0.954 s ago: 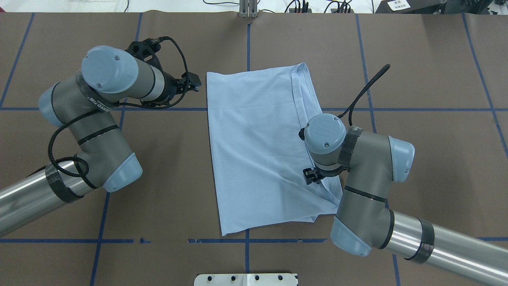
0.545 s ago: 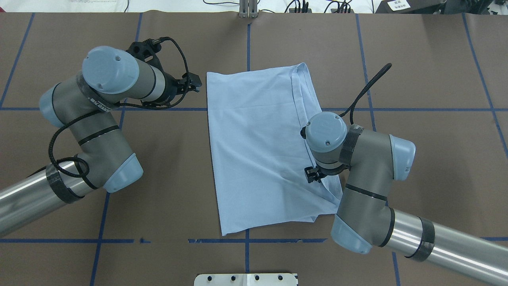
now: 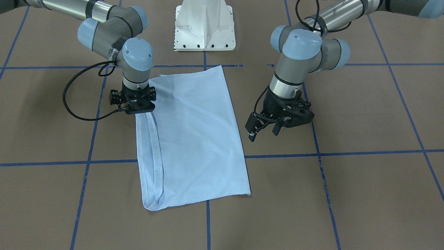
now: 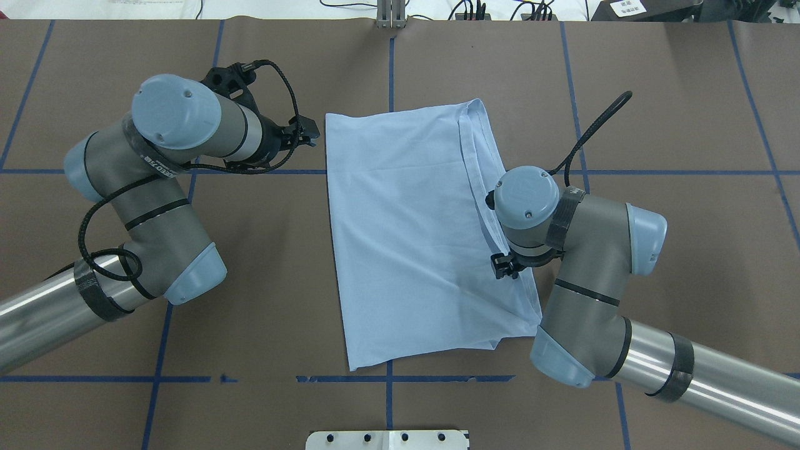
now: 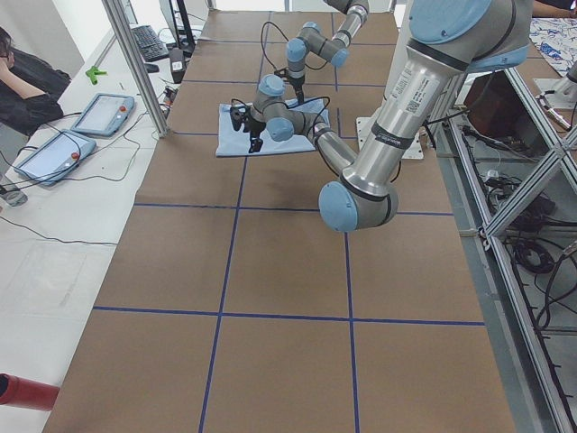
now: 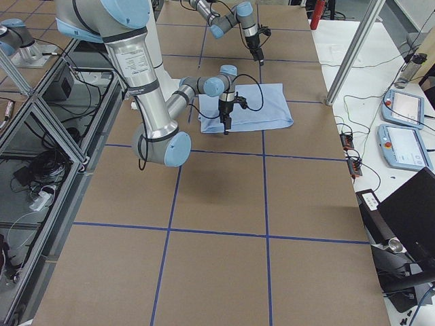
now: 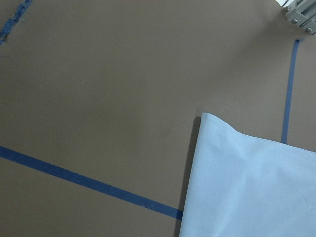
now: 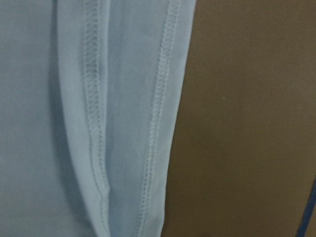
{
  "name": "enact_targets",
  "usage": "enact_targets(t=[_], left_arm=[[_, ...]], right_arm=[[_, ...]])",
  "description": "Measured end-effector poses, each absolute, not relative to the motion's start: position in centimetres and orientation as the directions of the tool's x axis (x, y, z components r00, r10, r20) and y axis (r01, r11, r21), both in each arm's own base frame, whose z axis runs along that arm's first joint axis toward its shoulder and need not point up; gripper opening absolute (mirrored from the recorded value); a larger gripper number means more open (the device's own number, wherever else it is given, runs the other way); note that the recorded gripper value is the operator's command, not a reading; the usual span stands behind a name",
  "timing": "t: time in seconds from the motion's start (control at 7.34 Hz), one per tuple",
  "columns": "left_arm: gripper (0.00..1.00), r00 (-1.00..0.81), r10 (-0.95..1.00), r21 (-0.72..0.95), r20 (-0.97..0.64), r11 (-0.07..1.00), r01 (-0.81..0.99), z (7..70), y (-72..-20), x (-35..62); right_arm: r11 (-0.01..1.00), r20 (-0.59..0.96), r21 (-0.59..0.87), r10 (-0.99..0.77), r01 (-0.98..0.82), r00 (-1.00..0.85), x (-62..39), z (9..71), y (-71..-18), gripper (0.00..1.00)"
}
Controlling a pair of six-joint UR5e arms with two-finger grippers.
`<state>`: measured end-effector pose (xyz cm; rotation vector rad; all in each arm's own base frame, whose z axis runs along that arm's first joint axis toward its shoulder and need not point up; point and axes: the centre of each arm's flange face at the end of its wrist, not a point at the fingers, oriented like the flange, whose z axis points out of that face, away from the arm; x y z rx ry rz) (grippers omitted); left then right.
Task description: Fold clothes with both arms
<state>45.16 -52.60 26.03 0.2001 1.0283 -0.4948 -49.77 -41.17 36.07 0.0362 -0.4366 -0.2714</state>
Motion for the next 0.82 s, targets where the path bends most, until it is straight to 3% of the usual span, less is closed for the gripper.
enact_targets(t=[0.41,0.82], left_arm=[[1.00,0.413,-0.293,-0.067,-0.862,0.874,0.481,25.4,-52.6,45.3],[1.00,0.405,-0.282,-0.061,-0.870,0.876,0.478,24.6,-52.3,45.0]], right_arm=[[0.958,0.386,0.101,-0.288,0.270,0.877,-46.3,38.5,-43.7,1.00],[0.958,0.474,0.143,-0.286,0.248,0.832,-44.1,33.2,-48.3,1.00]])
